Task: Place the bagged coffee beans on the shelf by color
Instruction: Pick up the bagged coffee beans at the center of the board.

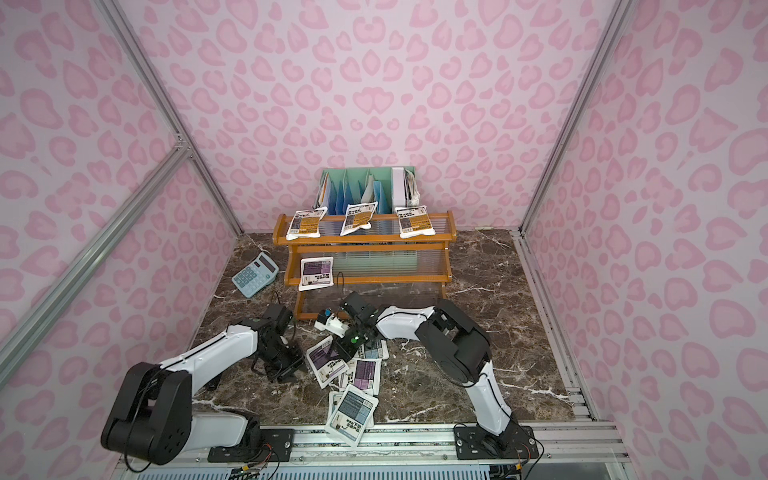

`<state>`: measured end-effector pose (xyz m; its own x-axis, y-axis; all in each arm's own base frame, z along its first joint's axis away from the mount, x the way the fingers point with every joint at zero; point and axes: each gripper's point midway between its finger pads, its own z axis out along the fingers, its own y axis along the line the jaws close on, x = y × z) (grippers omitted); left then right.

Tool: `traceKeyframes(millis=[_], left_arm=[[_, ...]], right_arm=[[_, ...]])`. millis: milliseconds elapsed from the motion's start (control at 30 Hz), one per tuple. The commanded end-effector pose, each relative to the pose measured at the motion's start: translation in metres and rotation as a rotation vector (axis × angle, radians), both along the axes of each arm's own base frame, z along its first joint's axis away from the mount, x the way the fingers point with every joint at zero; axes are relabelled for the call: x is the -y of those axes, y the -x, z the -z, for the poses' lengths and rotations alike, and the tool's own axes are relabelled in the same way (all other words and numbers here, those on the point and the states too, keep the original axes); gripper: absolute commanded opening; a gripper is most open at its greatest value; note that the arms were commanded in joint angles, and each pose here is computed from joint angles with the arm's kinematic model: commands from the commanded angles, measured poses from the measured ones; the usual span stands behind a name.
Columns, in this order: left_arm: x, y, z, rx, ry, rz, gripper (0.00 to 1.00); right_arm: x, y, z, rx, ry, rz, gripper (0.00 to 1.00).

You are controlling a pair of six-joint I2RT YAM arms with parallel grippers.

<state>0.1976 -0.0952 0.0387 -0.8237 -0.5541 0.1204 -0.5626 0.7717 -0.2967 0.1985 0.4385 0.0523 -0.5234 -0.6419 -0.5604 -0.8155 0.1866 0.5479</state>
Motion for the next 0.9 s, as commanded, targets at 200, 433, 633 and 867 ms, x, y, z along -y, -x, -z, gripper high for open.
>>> traceKeyframes(millis=[200,433,633,867], left_arm=[[0.037,-0.063,-0.118,0.599,0.241,0.109,0.54],[0.066,-0.069,-0.159,0.751,0.458,0.177,0.56],[0.073,-0.078,-0.174,0.811,0.509,0.177,0.56],[0.081,-0.085,-0.184,0.843,0.565,0.187,0.57]], right_arm=[[0.047,-0.037,-0.094,0.022,-0.246,0.225,0.00],[0.068,-0.069,-0.156,-0.017,-0.475,0.400,0.00],[0.063,-0.075,-0.187,-0.015,-0.569,0.402,0.00],[0.057,-0.081,-0.190,-0.015,-0.574,0.400,0.00]])
